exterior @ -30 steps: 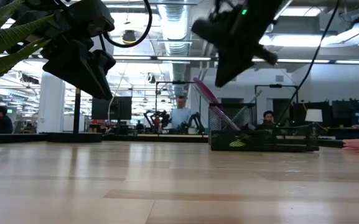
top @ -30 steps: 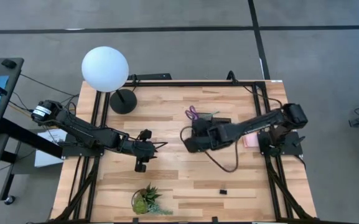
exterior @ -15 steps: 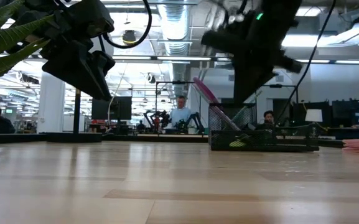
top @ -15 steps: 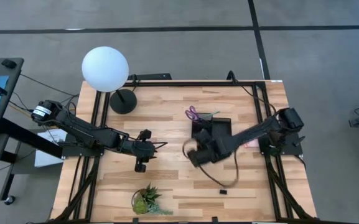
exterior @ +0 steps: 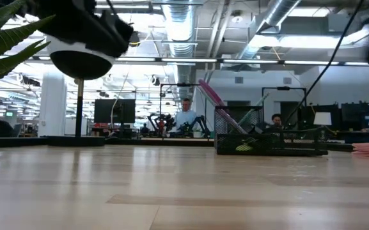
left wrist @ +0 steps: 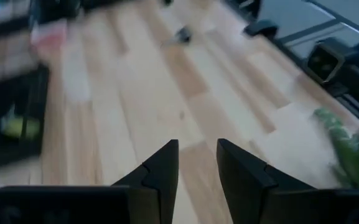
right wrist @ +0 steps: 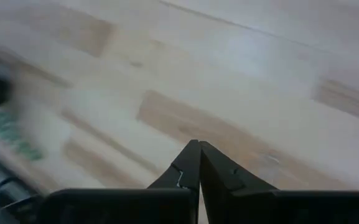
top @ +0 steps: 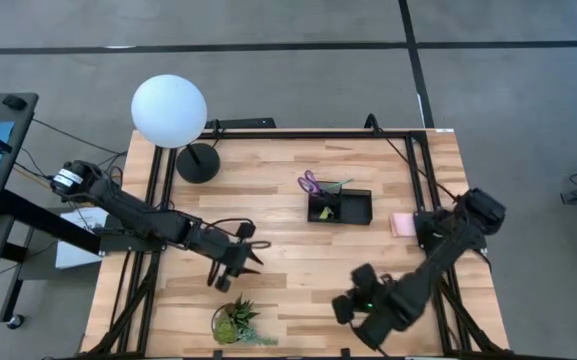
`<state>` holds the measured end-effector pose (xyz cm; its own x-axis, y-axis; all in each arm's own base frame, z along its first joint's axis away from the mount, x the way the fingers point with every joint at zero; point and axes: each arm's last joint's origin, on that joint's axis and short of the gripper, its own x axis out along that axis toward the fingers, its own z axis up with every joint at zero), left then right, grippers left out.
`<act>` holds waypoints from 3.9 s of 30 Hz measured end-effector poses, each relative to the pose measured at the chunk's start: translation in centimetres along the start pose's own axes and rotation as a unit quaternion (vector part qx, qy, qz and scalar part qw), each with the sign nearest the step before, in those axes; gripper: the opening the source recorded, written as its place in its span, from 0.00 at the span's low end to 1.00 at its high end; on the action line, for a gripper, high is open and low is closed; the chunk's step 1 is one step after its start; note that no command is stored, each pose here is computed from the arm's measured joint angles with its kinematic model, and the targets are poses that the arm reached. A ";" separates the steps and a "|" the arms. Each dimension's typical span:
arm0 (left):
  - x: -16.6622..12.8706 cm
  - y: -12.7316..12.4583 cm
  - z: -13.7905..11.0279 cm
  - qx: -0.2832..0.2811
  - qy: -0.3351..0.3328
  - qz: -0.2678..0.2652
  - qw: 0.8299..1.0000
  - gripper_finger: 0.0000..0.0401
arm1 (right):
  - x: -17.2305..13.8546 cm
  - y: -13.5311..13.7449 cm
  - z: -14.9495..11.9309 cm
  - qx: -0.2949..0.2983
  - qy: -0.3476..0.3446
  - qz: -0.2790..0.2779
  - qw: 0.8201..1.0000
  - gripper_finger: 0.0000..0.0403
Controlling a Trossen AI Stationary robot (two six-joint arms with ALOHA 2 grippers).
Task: Pick and place office supplies into organizer
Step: Put the black binder clip into the black desk organizer
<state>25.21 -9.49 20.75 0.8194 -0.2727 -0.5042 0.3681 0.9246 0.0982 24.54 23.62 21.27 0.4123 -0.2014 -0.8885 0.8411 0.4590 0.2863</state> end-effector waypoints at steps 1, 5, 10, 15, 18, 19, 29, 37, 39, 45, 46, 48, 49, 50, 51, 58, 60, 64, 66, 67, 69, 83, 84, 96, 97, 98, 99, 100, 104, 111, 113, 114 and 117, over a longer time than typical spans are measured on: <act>0.1 -0.2 0.2 0.018 -0.012 -0.003 1.000 0.26 | -0.2 -0.5 -0.6 0.012 -0.005 -0.013 1.000 0.00; 0.5 -0.7 0.4 0.042 -0.028 -0.011 0.999 0.26 | -0.6 -1.6 -2.7 0.038 0.041 -0.053 0.997 0.00; 0.6 -0.4 0.2 0.005 -0.012 0.055 0.998 0.26 | -0.6 -1.3 -3.0 -0.015 0.083 -0.045 0.995 0.00; 0.6 -0.4 -0.3 -0.024 0.009 0.059 0.998 0.26 | 0.0 -1.2 -1.5 -0.017 0.132 -0.089 0.987 0.04; 0.6 -0.4 -0.4 -0.042 0.015 0.060 0.997 0.26 | 0.5 -1.1 -0.9 -0.021 0.210 -0.123 0.970 0.10; 0.6 -0.4 -0.4 -0.045 0.016 0.061 0.997 0.26 | 0.6 -1.1 -0.7 -0.026 0.230 -0.132 0.964 0.12; 0.6 -0.4 -0.6 -0.076 0.021 0.065 0.995 0.26 | 2.9 0.5 2.3 0.045 0.254 -0.117 0.959 0.30; 0.6 -0.5 -1.1 -0.075 0.046 0.048 0.995 0.26 | 6.3 0.8 1.0 0.122 0.301 -0.181 0.928 0.44; 0.6 -0.5 -1.3 -0.068 0.058 0.046 0.995 0.26 | 7.0 1.3 0.6 0.134 0.314 -0.166 0.925 0.45; 0.5 -0.5 -1.7 -0.056 0.081 0.045 0.994 0.26 | 8.5 1.2 0.3 0.141 0.346 -0.198 0.906 0.46; 0.5 -0.5 -1.8 -0.055 0.084 0.045 0.994 0.26 | 8.5 1.0 0.4 0.142 0.353 -0.213 0.900 0.46; 0.5 -0.6 -1.9 -0.055 0.089 0.041 0.994 0.26 | 8.5 0.6 0.4 0.141 0.353 -0.231 0.896 0.45; 0.5 -0.6 -1.9 -0.055 0.091 0.039 0.994 0.26 | 8.4 0.7 0.3 0.139 0.354 -0.227 0.896 0.44; 0.5 -0.6 -1.9 -0.055 0.092 0.038 0.993 0.26 | 8.3 0.8 0.3 0.138 0.356 -0.221 0.897 0.44; 0.5 -0.6 -1.9 -0.055 0.092 0.038 0.994 0.26 | 8.3 0.9 0.3 0.138 0.357 -0.217 0.898 0.44; 0.5 -0.6 -1.9 -0.055 0.092 0.038 0.994 0.26 | 8.8 0.4 0.3 0.131 0.338 -0.226 0.904 0.46; 0.5 -0.6 -1.9 -0.055 0.091 0.038 0.994 0.26 | 9.0 0.3 0.4 0.132 0.329 -0.225 0.908 0.47; 0.5 -0.6 -1.9 -0.055 0.092 0.038 0.994 0.26 | 9.2 0.4 0.7 0.136 0.324 -0.220 0.910 0.50; 0.5 -0.6 -1.9 -0.055 0.093 0.037 0.993 0.26 | 9.3 0.4 0.8 0.137 0.324 -0.215 0.911 0.51; 0.5 -0.6 -2.0 -0.054 0.094 0.038 0.993 0.26 | 9.3 0.5 0.9 0.138 0.323 -0.215 0.911 0.51; 0.5 -0.6 -2.0 -0.054 0.097 0.037 0.993 0.26 | 9.5 0.5 1.2 0.141 0.322 -0.212 0.912 0.51; 0.3 -0.6 -2.5 -0.052 0.123 0.037 0.990 0.26 | 9.9 0.3 1.9 0.170 0.301 -0.221 0.912 0.51; 0.3 -0.6 -2.6 -0.051 0.125 0.037 0.990 0.26 | 9.9 0.2 1.9 0.173 0.296 -0.222 0.913 0.51; 0.3 -0.7 -2.7 -0.049 0.132 0.036 0.989 0.26 | 10.2 0.0 2.0 0.188 0.283 -0.225 0.913 0.51; 0.3 -0.6 -2.7 -0.049 0.132 0.037 0.989 0.26 | 10.2 0.0 1.9 0.188 0.282 -0.225 0.914 0.51; 0.3 -0.6 -2.7 -0.049 0.132 0.037 0.989 0.26 | 10.1 0.0 1.8 0.186 0.282 -0.225 0.914 0.51; 0.3 -0.6 -2.7 -0.047 0.132 0.036 0.990 0.26 | 10.1 0.0 1.8 0.185 0.280 -0.224 0.915 0.51; 0.3 -0.6 -2.7 -0.045 0.132 0.036 0.990 0.26 | 10.1 0.0 1.7 0.184 0.279 -0.224 0.916 0.51; 0.3 -0.6 -2.7 -0.042 0.132 0.035 0.990 0.26 | 10.0 -0.1 1.5 0.178 0.276 -0.223 0.918 0.51; 0.3 -0.7 -2.7 -0.037 0.131 0.034 0.990 0.26 | 10.0 -0.1 1.2 0.171 0.256 -0.216 0.927 0.43; 0.3 -0.7 -2.7 -0.035 0.131 0.034 0.990 0.26 | 10.0 -0.1 1.3 0.170 0.247 -0.213 0.930 0.38; 0.3 -0.7 -2.7 -0.034 0.131 0.034 0.990 0.26 | 10.0 -0.1 1.3 0.170 0.242 -0.213 0.931 0.36; 0.3 -0.7 -2.6 -0.034 0.130 0.034 0.990 0.26 | 10.1 -0.2 1.4 0.171 0.239 -0.215 0.931 0.33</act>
<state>24.06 -9.48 18.25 0.6966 -0.1401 -0.7037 0.2785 0.9566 0.0853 29.04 20.26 12.77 -0.1234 0.1430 -0.9820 0.9883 0.1067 -0.1086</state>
